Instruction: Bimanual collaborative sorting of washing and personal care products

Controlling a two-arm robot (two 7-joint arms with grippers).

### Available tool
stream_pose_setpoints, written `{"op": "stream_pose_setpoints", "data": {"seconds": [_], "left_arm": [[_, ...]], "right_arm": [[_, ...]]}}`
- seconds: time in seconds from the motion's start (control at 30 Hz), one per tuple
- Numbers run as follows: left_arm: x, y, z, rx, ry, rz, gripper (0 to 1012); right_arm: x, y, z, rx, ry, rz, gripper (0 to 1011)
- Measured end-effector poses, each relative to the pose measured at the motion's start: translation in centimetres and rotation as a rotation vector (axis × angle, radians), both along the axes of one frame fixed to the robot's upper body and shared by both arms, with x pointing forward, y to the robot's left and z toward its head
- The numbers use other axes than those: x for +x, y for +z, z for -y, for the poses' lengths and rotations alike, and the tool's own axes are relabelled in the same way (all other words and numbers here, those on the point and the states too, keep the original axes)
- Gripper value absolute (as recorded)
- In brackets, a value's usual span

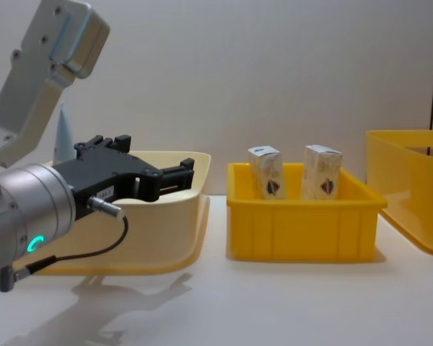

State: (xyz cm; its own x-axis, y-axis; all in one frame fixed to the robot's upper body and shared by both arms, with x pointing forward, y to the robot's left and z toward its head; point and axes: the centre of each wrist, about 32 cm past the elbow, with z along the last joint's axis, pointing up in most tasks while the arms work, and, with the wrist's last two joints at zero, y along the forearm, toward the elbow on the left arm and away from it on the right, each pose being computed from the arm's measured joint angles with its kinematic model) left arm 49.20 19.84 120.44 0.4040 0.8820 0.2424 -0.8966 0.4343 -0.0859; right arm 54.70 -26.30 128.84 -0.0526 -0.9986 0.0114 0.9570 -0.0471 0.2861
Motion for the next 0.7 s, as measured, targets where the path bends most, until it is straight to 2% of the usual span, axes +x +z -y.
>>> {"op": "stream_pose_setpoints", "data": {"seconds": [0.37,0.7], "left_arm": [[0.0,0.0,0.0,0.0,0.0,0.0,1004],[0.0,0.0,0.0,0.0,0.0,0.0,1003]], "right_arm": [[-0.5,-0.8,1.0,-0.021,-0.033,-0.127,434],[0.3,-2.9,0.9,-0.042,-0.04,-0.266,434]]}}
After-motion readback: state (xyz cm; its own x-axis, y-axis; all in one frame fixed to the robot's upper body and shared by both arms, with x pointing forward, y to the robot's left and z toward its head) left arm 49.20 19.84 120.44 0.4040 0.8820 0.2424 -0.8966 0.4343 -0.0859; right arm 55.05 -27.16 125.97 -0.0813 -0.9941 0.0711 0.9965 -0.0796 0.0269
